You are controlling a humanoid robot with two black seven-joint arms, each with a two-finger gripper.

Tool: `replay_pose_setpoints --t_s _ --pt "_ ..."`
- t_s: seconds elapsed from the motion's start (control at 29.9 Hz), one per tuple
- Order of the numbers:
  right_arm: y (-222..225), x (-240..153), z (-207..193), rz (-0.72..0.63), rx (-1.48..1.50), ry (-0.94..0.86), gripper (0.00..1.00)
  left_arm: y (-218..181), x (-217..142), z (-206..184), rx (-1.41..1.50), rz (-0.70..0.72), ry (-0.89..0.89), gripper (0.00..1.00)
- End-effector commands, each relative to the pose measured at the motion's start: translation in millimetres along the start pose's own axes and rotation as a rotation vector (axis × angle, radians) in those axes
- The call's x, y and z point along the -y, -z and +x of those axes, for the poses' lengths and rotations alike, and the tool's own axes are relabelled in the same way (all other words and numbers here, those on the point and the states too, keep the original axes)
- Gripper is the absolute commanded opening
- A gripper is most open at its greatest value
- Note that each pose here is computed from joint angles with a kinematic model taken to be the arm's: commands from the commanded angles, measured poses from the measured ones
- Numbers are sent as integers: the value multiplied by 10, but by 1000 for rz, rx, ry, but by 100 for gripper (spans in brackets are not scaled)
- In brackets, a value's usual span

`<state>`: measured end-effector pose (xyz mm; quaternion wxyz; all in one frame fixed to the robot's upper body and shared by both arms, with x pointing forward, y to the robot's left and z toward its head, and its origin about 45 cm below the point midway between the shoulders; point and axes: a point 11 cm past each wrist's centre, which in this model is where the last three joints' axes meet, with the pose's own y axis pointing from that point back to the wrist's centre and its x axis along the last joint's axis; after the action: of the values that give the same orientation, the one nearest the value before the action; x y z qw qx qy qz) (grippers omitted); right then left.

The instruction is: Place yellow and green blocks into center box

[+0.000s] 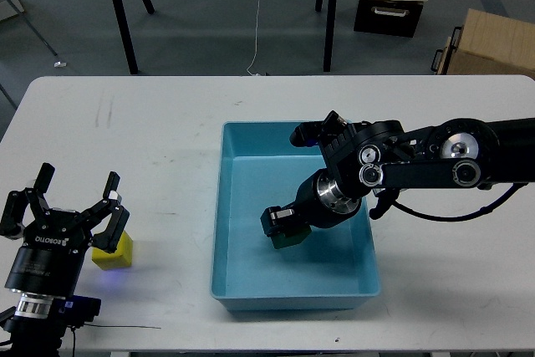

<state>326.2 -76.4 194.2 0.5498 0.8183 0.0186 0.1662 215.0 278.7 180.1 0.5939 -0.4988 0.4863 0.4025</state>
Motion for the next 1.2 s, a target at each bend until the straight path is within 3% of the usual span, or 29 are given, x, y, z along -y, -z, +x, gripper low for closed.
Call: replay_pose_setpoints --t_s 0.0,0.27,0.57,0.7,0.8,1.0,1.17 --pt "-19 -77 104 11 26 -42 99 8 4 0 -1 1 1 100" --pt "-244 -648 650 109 250 -216 99 53 30 -12 -6 17 8 100" --pt "-450 -1917 1616 576 811 -514 99 140 138 -50 -15 51 34 100" --pt "-870 -2384 1879 850 1061 -633 99 147 146 -53 -14 58 35 100" --pt "-1226 -2523 1807 1138 1253 -640 99 146 147 -58 -12 60 36 100" --pt "-2137 -2589 1267 1519 1548 -678 99 145 156 -64 -11 63 39 100" --pt "-2746 -2445 354 1644 1715 -763 99 138 159 -63 -10 60 39 100"
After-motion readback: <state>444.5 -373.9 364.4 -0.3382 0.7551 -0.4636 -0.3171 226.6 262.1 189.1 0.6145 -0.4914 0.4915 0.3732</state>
